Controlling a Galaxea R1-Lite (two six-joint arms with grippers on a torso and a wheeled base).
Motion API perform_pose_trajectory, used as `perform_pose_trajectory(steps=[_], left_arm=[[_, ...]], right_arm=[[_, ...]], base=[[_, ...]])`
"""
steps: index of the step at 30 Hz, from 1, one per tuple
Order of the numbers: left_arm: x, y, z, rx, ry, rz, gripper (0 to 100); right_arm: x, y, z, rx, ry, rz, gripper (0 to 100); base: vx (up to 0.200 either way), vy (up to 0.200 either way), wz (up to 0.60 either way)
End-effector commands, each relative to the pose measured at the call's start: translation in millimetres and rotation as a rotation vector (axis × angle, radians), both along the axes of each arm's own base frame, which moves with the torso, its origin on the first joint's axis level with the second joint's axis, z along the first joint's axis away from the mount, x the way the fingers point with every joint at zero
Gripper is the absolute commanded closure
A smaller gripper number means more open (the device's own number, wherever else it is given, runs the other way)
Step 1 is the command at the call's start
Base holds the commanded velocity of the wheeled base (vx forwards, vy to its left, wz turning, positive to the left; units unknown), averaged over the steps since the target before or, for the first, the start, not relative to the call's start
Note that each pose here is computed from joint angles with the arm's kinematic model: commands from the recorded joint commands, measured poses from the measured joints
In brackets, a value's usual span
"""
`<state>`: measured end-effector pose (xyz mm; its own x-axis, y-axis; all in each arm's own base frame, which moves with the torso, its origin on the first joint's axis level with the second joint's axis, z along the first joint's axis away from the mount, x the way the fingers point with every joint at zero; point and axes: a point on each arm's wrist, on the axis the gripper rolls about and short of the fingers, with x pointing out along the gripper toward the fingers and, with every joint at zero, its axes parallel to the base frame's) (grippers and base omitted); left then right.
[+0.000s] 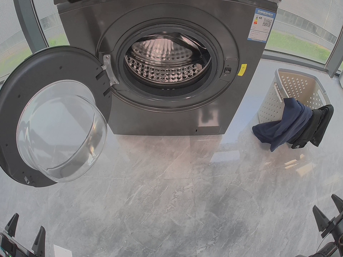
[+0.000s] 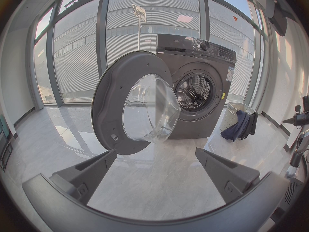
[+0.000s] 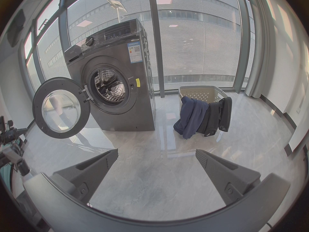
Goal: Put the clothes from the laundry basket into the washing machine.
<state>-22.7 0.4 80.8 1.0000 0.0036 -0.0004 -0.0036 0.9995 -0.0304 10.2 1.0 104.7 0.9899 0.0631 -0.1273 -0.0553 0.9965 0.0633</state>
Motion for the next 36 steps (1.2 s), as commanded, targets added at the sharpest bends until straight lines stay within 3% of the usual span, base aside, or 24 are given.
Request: perform_pose_trajectory(steps=[1, 7, 8, 9, 13, 21, 36], left_arm=[[0.4, 0.0, -4.7, 0.0, 0.006, 0.003, 0], [0.4, 0.0, -4.6, 0.0, 0.004, 0.004, 0], [0.3, 0.0, -4.4, -0.002, 0.001, 0.006, 0], [0.4, 0.0, -4.9, 0.0, 0.003, 0.007, 0], [0.3, -0.1, -5.2, 0.03, 0.004, 0.012, 0], [0.4, 0.0, -5.0, 0.026, 0.004, 0.01, 0], [0.4, 0.0, -5.2, 0.027, 0.006, 0.01, 0]], right_arm=[[-34.0, 1.7, -25.0, -0.029, -0.154, 0.051, 0], [-34.1, 0.6, -23.9, -0.038, -0.161, 0.012, 0], [-33.3, -2.3, -28.8, -0.059, -0.126, -0.118, 0], [-33.3, -2.4, -29.0, -0.047, -0.125, -0.123, 0], [-33.1, -1.6, -29.1, -0.059, -0.127, -0.09, 0], [-33.1, -1.6, -28.8, -0.064, -0.13, -0.087, 0], [-33.1, -1.6, -28.8, -0.063, -0.13, -0.087, 0]], base=[[0.0, 0.0, 0.0], [0.0, 0.0, 0.0], [0.0, 0.0, 0.0], [0.0, 0.0, 0.0], [0.0, 0.0, 0.0], [0.0, 0.0, 0.0], [0.0, -0.2, 0.0]])
